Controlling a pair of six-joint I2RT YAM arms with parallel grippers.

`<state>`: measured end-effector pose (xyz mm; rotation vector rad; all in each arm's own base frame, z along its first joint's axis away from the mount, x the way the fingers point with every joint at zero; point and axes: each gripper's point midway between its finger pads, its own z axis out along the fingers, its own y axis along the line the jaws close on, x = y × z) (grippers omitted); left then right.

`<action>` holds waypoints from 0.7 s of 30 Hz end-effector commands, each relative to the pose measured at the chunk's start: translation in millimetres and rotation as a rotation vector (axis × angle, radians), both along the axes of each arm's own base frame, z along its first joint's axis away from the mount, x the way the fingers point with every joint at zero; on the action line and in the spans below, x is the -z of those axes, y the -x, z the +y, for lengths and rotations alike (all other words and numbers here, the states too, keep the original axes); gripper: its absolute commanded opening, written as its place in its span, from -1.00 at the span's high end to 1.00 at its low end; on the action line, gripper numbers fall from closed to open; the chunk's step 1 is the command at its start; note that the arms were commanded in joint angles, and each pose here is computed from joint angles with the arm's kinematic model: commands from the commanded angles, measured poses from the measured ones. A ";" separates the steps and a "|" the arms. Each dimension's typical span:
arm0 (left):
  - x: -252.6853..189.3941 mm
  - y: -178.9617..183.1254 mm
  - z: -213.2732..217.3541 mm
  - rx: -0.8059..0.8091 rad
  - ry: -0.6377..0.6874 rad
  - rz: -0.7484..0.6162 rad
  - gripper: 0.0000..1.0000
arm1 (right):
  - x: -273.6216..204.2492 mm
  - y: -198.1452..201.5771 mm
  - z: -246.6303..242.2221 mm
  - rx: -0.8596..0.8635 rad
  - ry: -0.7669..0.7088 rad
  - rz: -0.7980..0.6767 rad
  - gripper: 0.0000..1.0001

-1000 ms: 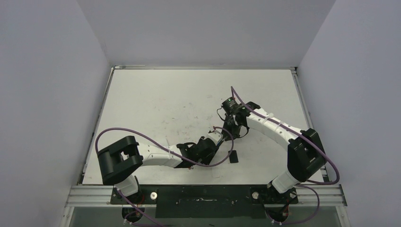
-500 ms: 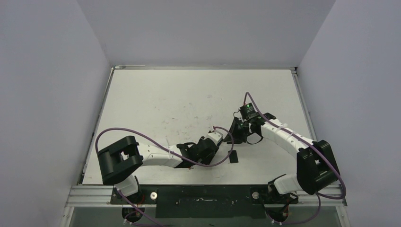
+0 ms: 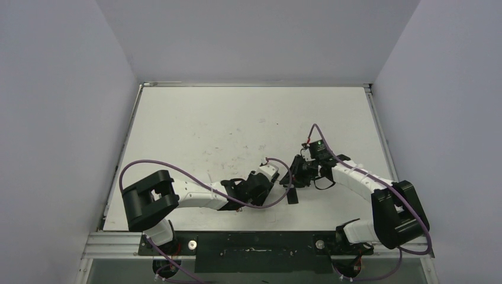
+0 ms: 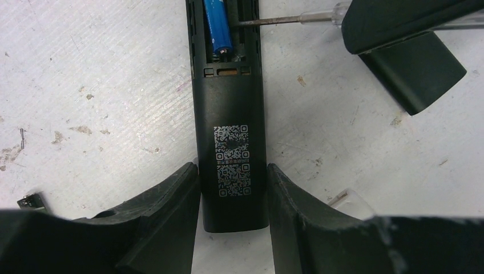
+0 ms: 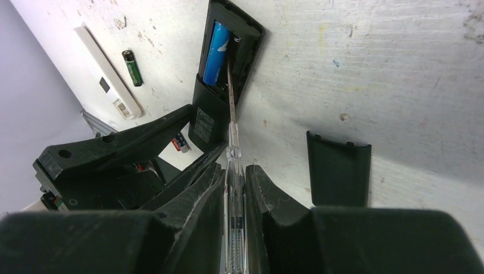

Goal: Unload the batteries from the remote control
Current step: Unload the battery from the remote control, then place the screwdriver at the center of the board.

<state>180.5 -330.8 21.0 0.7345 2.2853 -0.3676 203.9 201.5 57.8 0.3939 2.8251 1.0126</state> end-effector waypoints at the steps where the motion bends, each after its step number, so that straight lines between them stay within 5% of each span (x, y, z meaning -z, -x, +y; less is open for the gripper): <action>1: -5.2 20.4 -15.2 0.085 0.071 0.062 0.33 | -1.3 -23.9 -3.2 0.014 -0.016 -0.142 0.89; 19: -2.9 35.6 1.5 0.151 0.019 0.101 0.33 | -34.2 -31.6 -6.9 0.013 -0.020 -0.220 0.89; 21: -3.5 35.8 2.9 0.150 0.013 0.099 0.20 | -39.1 -30.9 -8.7 0.007 -0.010 -0.222 0.89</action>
